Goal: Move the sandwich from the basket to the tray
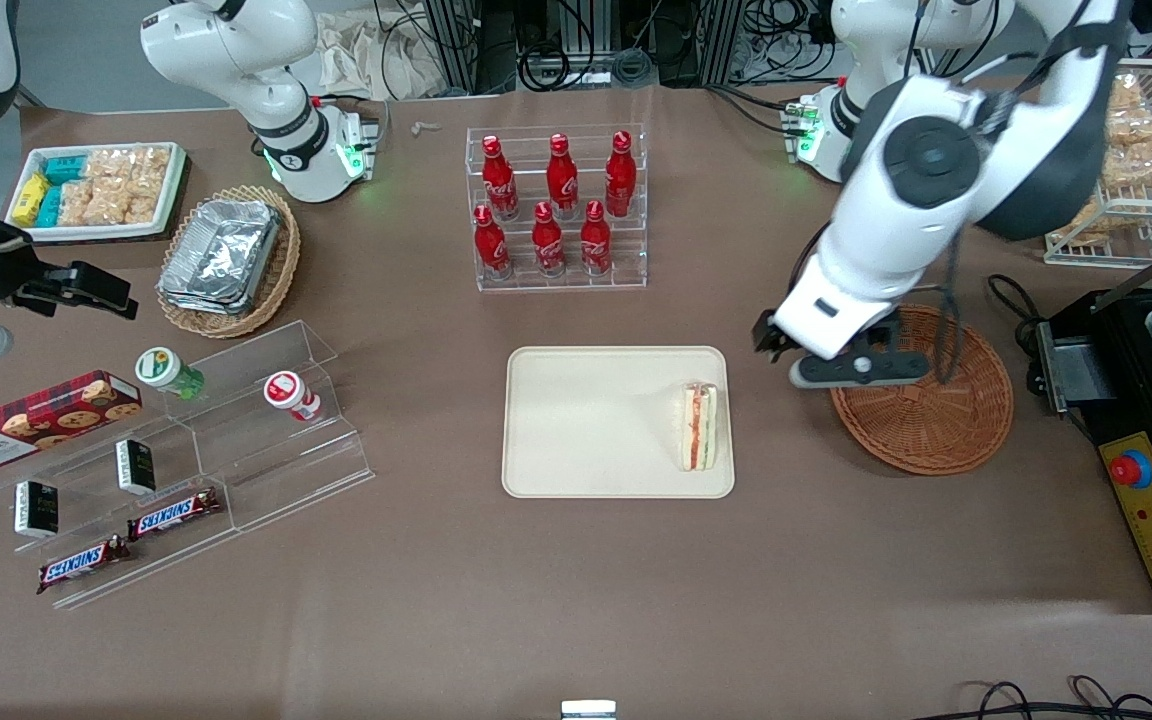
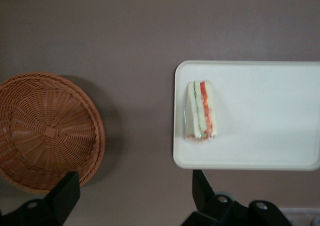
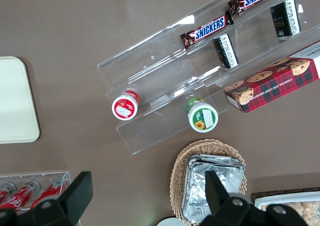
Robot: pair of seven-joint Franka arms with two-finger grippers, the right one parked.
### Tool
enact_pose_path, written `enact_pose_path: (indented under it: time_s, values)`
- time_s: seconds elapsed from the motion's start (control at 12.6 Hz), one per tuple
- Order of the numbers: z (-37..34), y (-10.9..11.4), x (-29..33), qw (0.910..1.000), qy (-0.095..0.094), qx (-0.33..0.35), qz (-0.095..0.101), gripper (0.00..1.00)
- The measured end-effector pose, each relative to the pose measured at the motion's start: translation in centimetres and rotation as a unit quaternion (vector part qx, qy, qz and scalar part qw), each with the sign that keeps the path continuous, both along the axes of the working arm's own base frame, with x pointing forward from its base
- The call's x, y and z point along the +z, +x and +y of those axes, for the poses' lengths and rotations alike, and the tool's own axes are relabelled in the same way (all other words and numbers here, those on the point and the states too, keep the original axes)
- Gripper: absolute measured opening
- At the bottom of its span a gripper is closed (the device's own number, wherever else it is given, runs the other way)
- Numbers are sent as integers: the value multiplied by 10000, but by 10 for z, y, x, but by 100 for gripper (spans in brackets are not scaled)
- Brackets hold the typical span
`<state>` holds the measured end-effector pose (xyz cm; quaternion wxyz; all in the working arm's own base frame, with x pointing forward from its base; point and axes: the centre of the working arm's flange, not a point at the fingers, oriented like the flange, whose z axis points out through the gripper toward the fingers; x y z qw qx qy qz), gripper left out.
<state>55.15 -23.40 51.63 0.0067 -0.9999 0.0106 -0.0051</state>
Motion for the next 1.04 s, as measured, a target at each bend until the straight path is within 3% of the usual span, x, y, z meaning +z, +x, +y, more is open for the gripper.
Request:
enact_pose_path:
  time_s: [0.48,1.04]
  values:
    - [132,-15,75,10000,-30,73,21,100]
    - [150,-13,76,9999,-41,155,8,100]
